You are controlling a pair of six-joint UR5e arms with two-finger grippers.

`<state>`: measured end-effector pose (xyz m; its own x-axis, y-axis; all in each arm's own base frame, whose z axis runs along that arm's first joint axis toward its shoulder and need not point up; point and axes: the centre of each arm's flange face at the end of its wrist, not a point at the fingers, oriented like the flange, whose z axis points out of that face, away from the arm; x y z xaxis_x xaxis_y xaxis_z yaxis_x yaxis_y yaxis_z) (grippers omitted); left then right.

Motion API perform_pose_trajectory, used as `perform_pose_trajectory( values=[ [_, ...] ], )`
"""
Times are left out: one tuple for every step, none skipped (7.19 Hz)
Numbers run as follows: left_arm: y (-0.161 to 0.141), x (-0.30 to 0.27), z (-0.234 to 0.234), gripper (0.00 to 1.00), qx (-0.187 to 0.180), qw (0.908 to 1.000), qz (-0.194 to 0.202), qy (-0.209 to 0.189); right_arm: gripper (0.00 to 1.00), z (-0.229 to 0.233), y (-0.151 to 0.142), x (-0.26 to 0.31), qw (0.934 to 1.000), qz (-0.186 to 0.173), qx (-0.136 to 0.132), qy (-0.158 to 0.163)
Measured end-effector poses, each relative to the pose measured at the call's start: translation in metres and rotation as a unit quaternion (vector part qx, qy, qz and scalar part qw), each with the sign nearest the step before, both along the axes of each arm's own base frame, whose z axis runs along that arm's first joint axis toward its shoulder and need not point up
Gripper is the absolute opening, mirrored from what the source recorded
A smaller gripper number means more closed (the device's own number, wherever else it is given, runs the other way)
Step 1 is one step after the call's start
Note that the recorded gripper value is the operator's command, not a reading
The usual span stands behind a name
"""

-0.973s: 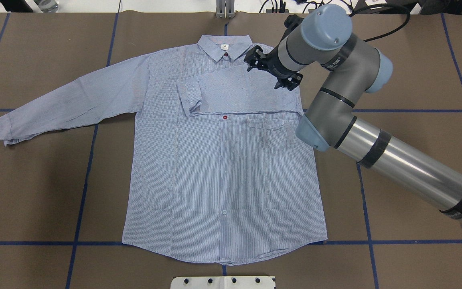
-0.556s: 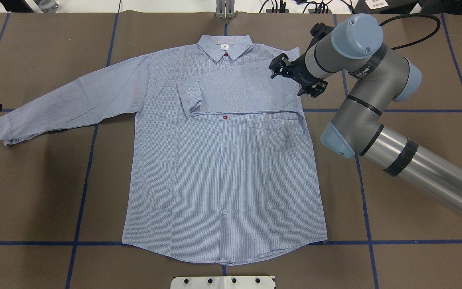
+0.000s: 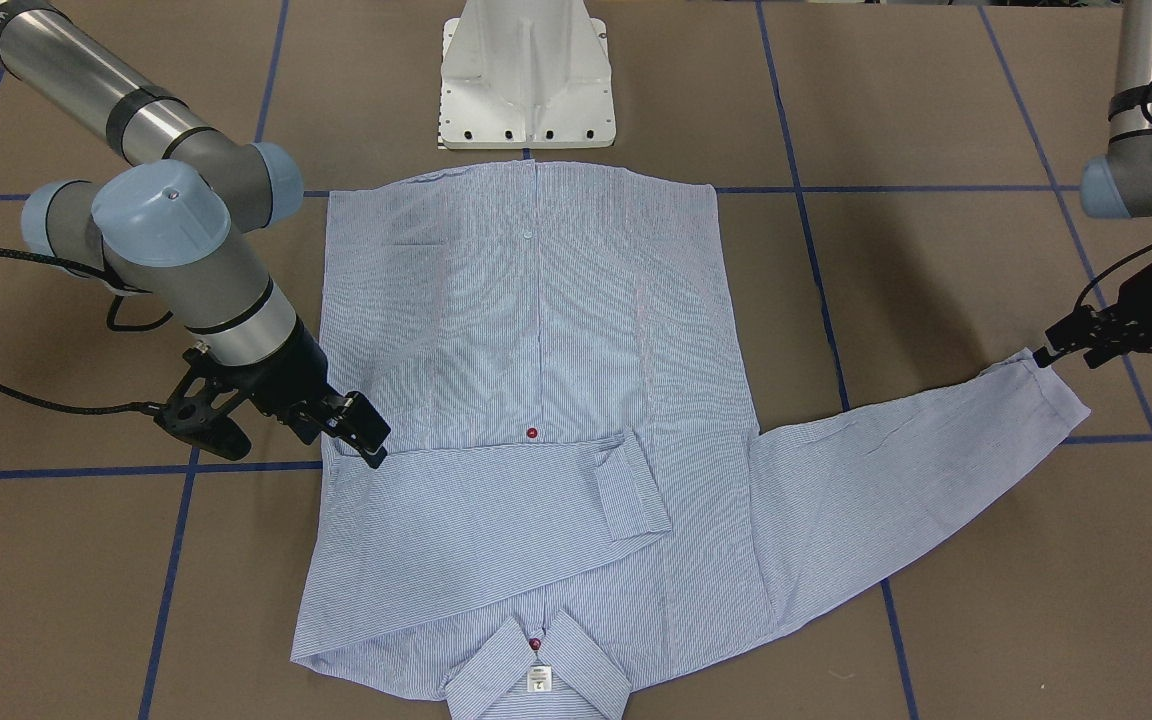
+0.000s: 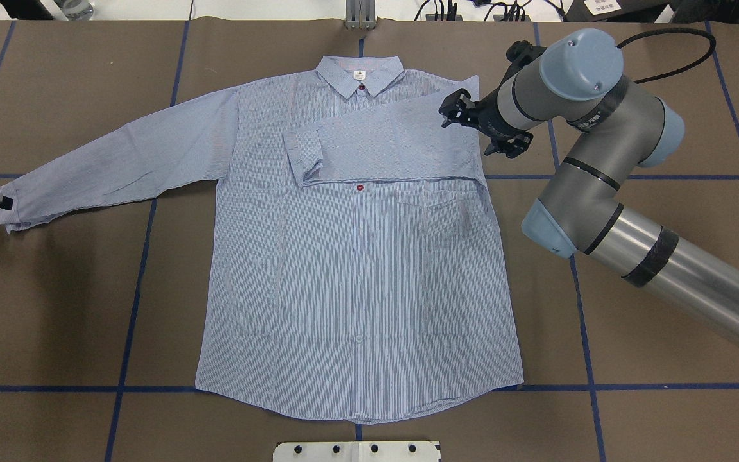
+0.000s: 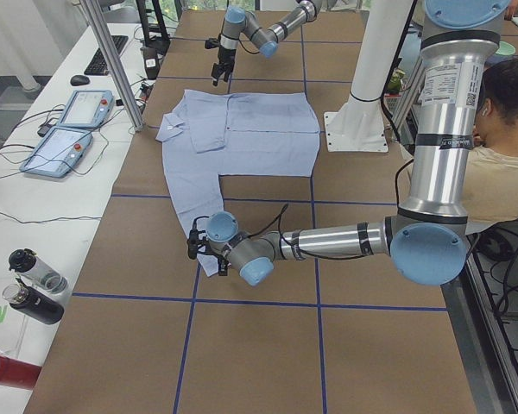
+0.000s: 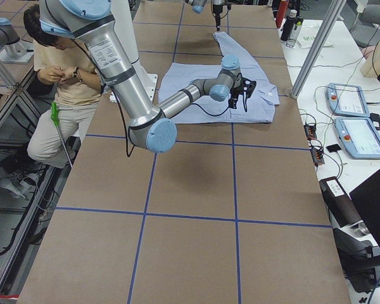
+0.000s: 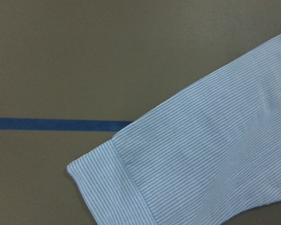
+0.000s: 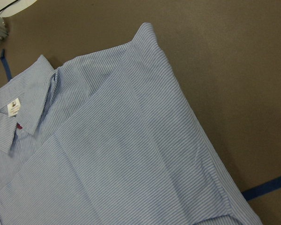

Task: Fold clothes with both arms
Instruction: 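Raise the right gripper away while the left gripper moves to the other cuff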

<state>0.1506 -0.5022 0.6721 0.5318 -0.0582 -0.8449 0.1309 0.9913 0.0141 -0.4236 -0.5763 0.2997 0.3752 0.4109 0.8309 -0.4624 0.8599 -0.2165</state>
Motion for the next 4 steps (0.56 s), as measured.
perform_pose_trajectory(
  values=[
    [0.0023,-0.0006,0.0056,0.64,-0.006,1.0000,-0.002,-0.002,0.99,-0.0038,0.0011,0.0023,1.0000,0.001,0.003,-0.003],
    [0.0030,-0.0004,0.0085,0.60,-0.009,1.0000,-0.002,-0.003,0.99,-0.0059,0.0015,0.0042,1.0000,0.001,0.005,-0.004],
    [0.0036,0.0001,0.0098,0.59,-0.010,0.9999,-0.001,-0.003,0.99,-0.0054,0.0017,0.0061,1.0000,0.002,0.005,-0.005],
    [0.0046,0.0029,0.0103,0.59,-0.011,0.9999,0.002,-0.003,0.99,-0.0028,0.0020,0.0076,1.0000,0.003,0.004,-0.004]
  ],
)
